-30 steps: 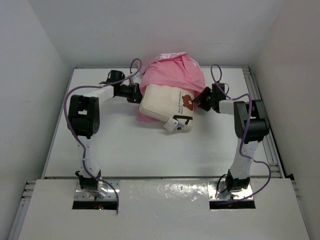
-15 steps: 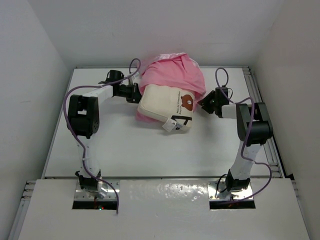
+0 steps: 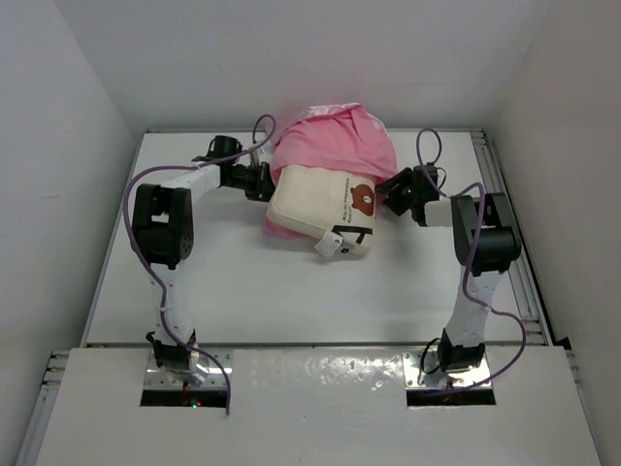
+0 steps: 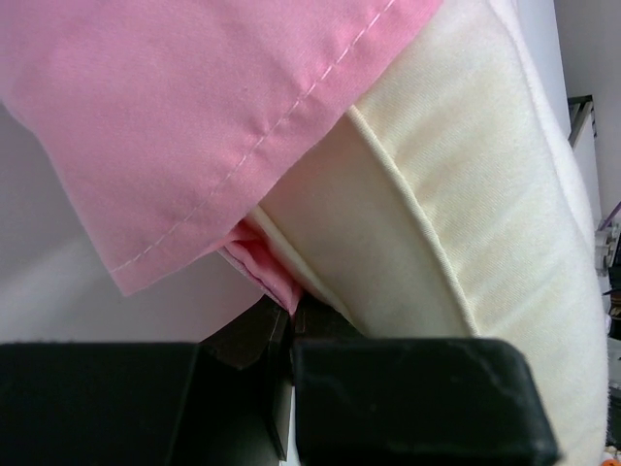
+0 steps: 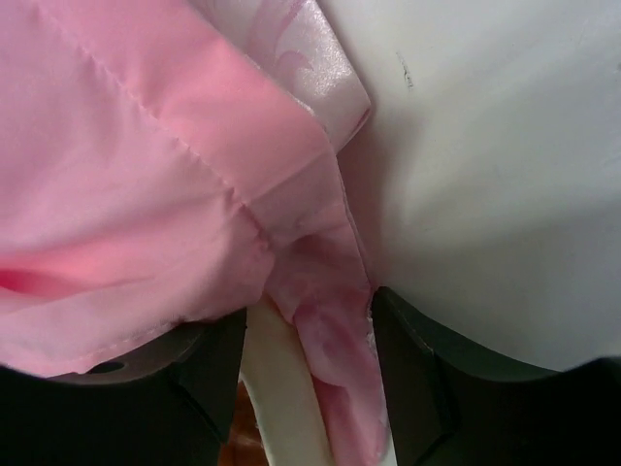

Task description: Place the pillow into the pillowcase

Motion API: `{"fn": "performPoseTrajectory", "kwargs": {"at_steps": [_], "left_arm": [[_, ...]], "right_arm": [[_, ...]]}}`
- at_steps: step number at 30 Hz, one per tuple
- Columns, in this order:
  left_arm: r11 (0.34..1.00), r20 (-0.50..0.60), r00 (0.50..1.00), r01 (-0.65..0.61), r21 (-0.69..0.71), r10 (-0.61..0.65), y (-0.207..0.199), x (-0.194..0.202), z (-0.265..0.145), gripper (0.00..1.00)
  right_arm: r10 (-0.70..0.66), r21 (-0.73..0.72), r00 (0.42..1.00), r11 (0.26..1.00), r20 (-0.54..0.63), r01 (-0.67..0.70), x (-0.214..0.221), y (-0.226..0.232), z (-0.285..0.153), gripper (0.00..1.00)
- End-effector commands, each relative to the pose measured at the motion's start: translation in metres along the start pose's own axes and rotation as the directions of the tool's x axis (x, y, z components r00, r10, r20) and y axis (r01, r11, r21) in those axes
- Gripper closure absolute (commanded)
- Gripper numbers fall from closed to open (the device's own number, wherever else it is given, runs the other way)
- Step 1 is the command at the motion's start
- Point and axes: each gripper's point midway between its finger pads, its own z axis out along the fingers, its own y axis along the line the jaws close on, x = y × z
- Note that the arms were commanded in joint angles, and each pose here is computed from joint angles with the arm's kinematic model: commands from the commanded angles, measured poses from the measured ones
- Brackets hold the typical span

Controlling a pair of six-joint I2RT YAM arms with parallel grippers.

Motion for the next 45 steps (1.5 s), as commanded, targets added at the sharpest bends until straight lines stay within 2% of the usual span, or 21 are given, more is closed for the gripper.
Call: {"fn": "performPoseTrajectory", "kwargs": {"at_steps": [1, 2, 4, 7, 10, 11, 15, 20, 24, 26, 27, 28, 29, 31, 34, 36, 37, 38, 39, 43, 45], "left_arm": [[0.997, 0.075, 0.995, -0.062, 0.041, 0.059, -0.025, -0.035, -0.016, 1.00], [0.997, 0.077, 0.995, -0.066, 0.047, 0.062, -0.030, -0.038, -0.017, 1.00], [0.995, 0.081, 0.994, -0.076, 0.059, 0.071, -0.038, -0.043, -0.021, 1.00], [0.996, 0.109, 0.994, 0.000, 0.093, -0.011, -0.045, -0.053, -0.028, 1.00], [0.994, 0.147, 0.988, 0.029, 0.107, -0.044, -0.054, -0.072, -0.043, 1.00], [0.995, 0.191, 0.982, -0.017, 0.098, -0.002, -0.059, -0.094, -0.060, 1.00], [0.989, 0.288, 0.950, -0.139, 0.040, 0.122, -0.081, -0.145, -0.110, 1.00], [0.971, 0.379, 0.898, -0.240, 0.002, 0.222, -0.109, -0.184, -0.151, 1.00], [0.909, 0.457, 0.796, -0.411, -0.074, 0.397, -0.152, -0.223, -0.188, 1.00], [0.894, 0.497, 0.752, -0.428, -0.131, 0.433, -0.152, -0.236, -0.212, 1.00], [0.868, 0.530, 0.701, -0.470, -0.161, 0.478, -0.163, -0.248, -0.223, 1.00], [0.883, 0.558, 0.699, -0.445, -0.149, 0.446, -0.168, -0.253, -0.232, 1.00], [0.857, 0.594, 0.643, -0.487, -0.171, 0.484, -0.177, -0.265, -0.245, 1.00], [0.864, 0.632, 0.629, -0.483, -0.139, 0.453, -0.191, -0.271, -0.254, 1.00], [0.850, 0.608, 0.632, -0.507, -0.145, 0.481, -0.195, -0.266, -0.240, 1.00], [0.898, 0.551, 0.726, -0.426, -0.107, 0.411, -0.175, -0.243, -0.215, 1.00], [0.899, 0.525, 0.744, -0.424, -0.107, 0.413, -0.166, -0.234, -0.205, 1.00], [0.910, 0.505, 0.767, -0.402, -0.103, 0.396, -0.157, -0.225, -0.199, 1.00], [0.925, 0.463, 0.809, -0.373, -0.072, 0.362, -0.152, -0.208, -0.177, 1.00], [0.952, 0.429, 0.850, -0.289, -0.101, 0.304, -0.124, -0.192, -0.166, 1.00], [0.953, 0.434, 0.849, -0.270, -0.135, 0.302, -0.115, -0.193, -0.170, 1.00]], "right_arm": [[0.113, 0.100, 0.993, 0.989, -0.028, -0.110, 0.018, -0.032, 0.013, 0.45], [0.123, 0.072, 0.992, 0.990, -0.031, -0.121, 0.017, -0.026, 0.016, 0.56], [0.119, 0.068, 0.992, 0.991, -0.051, -0.115, 0.022, -0.026, 0.022, 0.67], [0.116, 0.028, 0.992, 0.993, -0.059, -0.114, 0.022, -0.017, 0.019, 0.99], [0.163, -0.093, 0.984, 0.981, -0.066, -0.168, 0.014, 0.006, -0.004, 1.00], [0.161, -0.140, 0.985, 0.976, -0.059, -0.167, 0.012, 0.019, -0.027, 1.00], [0.034, -0.258, 0.999, 0.965, -0.029, -0.041, -0.002, 0.064, -0.090, 1.00], [-0.040, -0.504, 0.999, 0.863, 0.014, 0.041, -0.023, 0.145, -0.157, 1.00], [-0.104, -0.586, 0.988, 0.796, 0.111, 0.150, -0.050, 0.192, -0.197, 1.00], [-0.137, -0.617, 0.976, 0.757, 0.171, 0.214, -0.065, 0.217, -0.215, 1.00], [-0.148, -0.628, 0.969, 0.740, 0.196, 0.240, -0.070, 0.226, -0.222, 1.00], [-0.153, -0.648, 0.960, 0.712, 0.233, 0.270, -0.081, 0.244, -0.233, 1.00], [-0.158, -0.669, 0.952, 0.680, 0.264, 0.298, -0.090, 0.262, -0.244, 1.00], [-0.173, -0.686, 0.943, 0.650, 0.285, 0.327, -0.097, 0.277, -0.251, 1.00], [-0.244, -0.657, 0.945, 0.679, 0.219, 0.328, -0.086, 0.266, -0.238, 1.00], [-0.346, -0.586, 0.934, 0.740, 0.090, 0.330, -0.043, 0.231, -0.212, 0.83], [-0.393, -0.526, 0.918, 0.771, 0.049, 0.358, -0.023, 0.210, -0.201, 0.72], [-0.483, -0.447, 0.876, 0.783, 0.002, 0.432, 0.002, 0.179, -0.186, 0.65], [-0.533, -0.409, 0.844, 0.786, -0.068, 0.464, 0.042, 0.152, -0.172, 0.51], [-0.570, -0.439, 0.797, 0.779, -0.200, 0.448, 0.114, 0.119, -0.142, 0.28], [-0.585, -0.491, 0.794, 0.747, -0.164, 0.449, 0.137, 0.125, -0.128, 0.13]]}}
